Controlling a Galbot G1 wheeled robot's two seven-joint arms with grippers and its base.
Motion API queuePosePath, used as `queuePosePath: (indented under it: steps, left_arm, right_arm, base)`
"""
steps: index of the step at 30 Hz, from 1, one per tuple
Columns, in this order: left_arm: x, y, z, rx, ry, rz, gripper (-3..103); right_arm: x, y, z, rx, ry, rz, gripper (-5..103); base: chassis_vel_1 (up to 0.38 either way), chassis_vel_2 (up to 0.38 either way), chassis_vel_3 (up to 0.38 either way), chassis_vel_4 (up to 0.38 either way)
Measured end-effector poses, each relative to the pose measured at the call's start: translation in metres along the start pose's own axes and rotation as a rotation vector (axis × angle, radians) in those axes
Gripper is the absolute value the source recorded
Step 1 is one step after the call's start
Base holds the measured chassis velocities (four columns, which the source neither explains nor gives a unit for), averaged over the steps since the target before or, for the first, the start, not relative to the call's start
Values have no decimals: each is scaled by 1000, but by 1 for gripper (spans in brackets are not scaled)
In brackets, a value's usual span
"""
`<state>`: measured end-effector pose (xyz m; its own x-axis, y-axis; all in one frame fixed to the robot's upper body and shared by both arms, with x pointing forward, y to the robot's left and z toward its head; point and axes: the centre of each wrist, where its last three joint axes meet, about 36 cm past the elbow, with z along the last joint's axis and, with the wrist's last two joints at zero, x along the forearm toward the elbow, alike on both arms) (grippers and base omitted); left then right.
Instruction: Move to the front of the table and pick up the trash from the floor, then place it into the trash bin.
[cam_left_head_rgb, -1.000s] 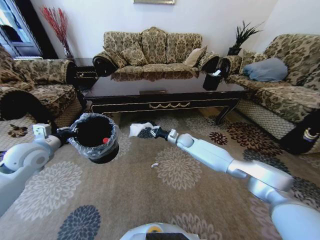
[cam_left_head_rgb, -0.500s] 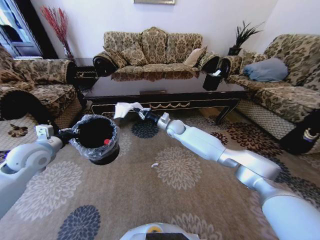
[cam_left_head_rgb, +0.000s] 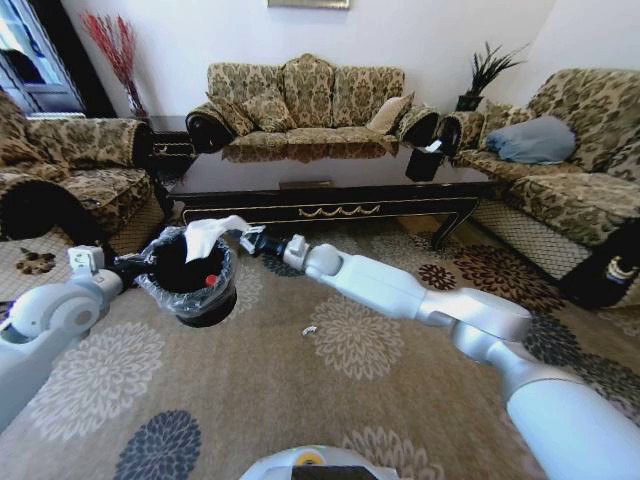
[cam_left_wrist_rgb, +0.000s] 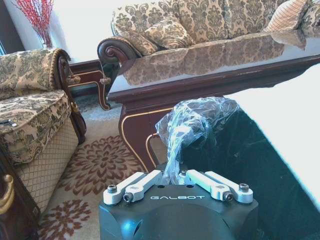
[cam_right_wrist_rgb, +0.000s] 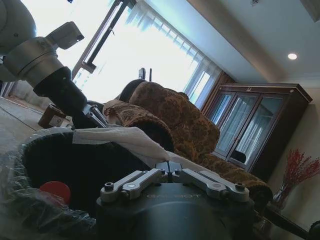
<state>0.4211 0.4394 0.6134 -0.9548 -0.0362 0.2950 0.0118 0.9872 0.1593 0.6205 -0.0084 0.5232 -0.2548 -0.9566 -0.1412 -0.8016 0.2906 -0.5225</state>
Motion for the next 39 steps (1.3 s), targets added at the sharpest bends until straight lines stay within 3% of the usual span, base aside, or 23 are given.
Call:
queuePosePath:
  steps: [11, 14, 22, 28, 30, 33, 39]
  left_arm:
    - [2, 1, -3, 2, -13, 4, 4]
    - [3, 0, -3, 2, -15, 6, 4]
    - [4, -1, -2, 3, -15, 8, 4]
    - [4, 0, -1, 4, -17, 7, 4]
    - [4, 0, -1, 5, -17, 6, 4]
    - [3, 1, 0, 7, -18, 3, 4]
    - [2, 1, 1, 7, -16, 3, 4]
  right_arm:
    - [-15, 7, 5, 48, -8, -40, -3]
    - [-15, 7, 7, 61, -10, -43, 14]
    - [-15, 3, 11, 132, -63, -44, 36]
    - [-12, -9, 14, 171, -118, -89, 63]
    - [-10, -16, 14, 189, -124, -99, 63]
    - [-9, -44, 16, 292, -153, -137, 79]
    - [-15, -61, 17, 407, -155, -176, 98]
  base:
    - [0, 0, 0, 0]
    - [0, 0, 0, 0]
    - [0, 0, 0, 0]
    - [0, 0, 0, 0]
    - [0, 0, 0, 0]
    - [0, 0, 0, 0]
    - [0, 0, 0, 0]
